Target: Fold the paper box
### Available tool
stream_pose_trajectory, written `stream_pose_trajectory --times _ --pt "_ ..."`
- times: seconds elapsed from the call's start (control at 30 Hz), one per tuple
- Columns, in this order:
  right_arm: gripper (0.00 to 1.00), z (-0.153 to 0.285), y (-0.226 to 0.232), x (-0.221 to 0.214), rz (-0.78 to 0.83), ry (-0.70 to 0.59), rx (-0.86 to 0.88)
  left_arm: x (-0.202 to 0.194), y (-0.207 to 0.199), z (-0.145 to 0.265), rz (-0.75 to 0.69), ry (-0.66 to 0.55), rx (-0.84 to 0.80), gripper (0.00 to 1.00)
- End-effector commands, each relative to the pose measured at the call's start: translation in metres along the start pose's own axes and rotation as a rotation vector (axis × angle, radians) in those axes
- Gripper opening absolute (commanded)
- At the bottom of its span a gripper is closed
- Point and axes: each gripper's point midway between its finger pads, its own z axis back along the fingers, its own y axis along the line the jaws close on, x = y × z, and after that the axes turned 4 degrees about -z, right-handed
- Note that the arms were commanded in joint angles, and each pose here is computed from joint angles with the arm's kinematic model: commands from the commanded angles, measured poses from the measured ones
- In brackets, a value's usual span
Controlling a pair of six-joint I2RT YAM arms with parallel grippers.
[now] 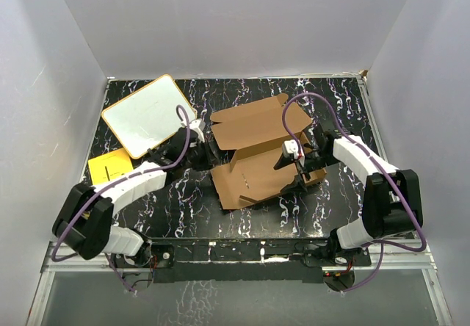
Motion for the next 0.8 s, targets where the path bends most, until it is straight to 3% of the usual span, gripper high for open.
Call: stream_pose_trajectory --times 0.0,0.4,0.77 --pt "0.85 -0.006 -0.003 0.004 0.091 -0.013 0.012 0.009 -0.021 -0.014 -0.086 -0.038 -0.043 0.03" --pt "0.81 -0.037 0.016 -0.029 0.178 0.155 0.122 0.008 -0.018 -0.057 -0.187 -0.016 0.007 0.04" --pt "0.50 -0.055 0.014 -0.038 0.186 0.245 0.133 0.000 -0.030 -0.069 -0.210 -0.007 -0.048 0.04"
